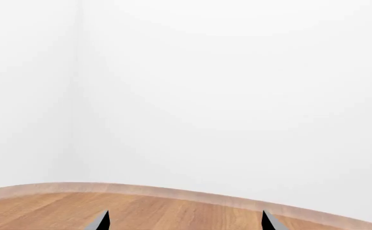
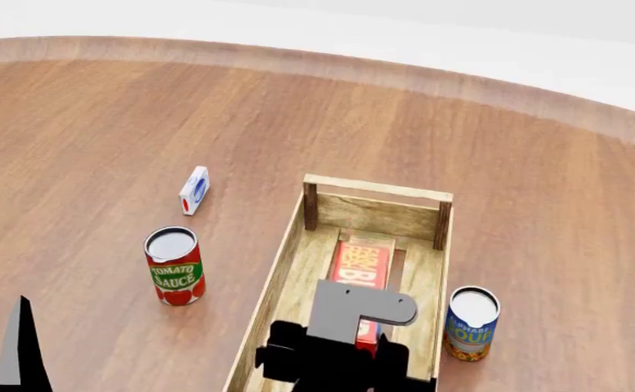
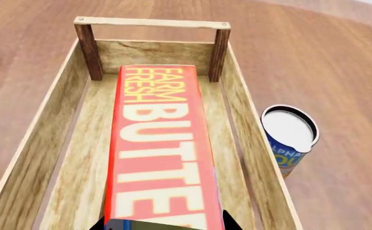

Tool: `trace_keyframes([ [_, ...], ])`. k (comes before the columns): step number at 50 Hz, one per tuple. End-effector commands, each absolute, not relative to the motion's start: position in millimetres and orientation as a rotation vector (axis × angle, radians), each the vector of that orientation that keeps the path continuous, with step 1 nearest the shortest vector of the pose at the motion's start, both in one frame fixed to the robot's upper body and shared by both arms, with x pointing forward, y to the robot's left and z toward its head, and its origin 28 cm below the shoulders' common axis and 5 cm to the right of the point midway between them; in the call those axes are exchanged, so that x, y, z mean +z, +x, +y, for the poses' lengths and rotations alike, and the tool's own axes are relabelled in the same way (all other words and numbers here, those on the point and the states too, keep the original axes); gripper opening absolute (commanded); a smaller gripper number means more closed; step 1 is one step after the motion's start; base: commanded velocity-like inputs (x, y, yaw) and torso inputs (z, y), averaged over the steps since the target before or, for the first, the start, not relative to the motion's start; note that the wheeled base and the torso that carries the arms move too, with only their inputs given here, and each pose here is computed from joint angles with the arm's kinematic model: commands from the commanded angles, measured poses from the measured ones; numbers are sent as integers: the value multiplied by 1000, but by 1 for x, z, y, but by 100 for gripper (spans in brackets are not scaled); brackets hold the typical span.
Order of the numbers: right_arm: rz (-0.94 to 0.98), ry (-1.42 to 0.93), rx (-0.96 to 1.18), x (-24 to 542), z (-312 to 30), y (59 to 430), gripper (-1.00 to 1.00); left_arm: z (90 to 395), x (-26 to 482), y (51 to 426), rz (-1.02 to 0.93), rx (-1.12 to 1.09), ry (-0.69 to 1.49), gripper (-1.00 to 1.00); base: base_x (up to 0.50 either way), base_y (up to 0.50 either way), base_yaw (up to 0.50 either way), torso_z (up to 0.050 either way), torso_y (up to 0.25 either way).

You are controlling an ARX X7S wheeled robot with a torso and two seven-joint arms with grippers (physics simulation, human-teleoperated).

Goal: Pick up the butter and put it in the tray.

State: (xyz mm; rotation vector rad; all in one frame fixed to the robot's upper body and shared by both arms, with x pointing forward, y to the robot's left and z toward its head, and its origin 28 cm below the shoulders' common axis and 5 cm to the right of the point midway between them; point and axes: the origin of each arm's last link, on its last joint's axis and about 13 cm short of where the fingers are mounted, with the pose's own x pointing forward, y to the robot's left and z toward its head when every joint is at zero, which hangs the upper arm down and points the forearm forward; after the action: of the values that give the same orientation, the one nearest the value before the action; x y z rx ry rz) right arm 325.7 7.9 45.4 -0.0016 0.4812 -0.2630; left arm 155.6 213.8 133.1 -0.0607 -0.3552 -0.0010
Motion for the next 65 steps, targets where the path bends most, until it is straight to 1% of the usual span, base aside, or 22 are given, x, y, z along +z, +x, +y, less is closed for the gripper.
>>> trace_keyframes([
  [1,428,-44,-249,46,8,332,-100,214,133,156,-355,1,-61,100,0,0,0,0,0],
  [57,458,-18,-218,37,13,332,-100,215,134,156,-354,1,-65,100,0,0,0,0,1],
  [58,460,-13,-211,37,13,332,100,214,134,156,-353,0,-66,100,0,0,0,0,0],
  [65,446,-29,-199,39,14,332,100,215,134,156,-353,0,-66,100,0,0,0,0,0],
])
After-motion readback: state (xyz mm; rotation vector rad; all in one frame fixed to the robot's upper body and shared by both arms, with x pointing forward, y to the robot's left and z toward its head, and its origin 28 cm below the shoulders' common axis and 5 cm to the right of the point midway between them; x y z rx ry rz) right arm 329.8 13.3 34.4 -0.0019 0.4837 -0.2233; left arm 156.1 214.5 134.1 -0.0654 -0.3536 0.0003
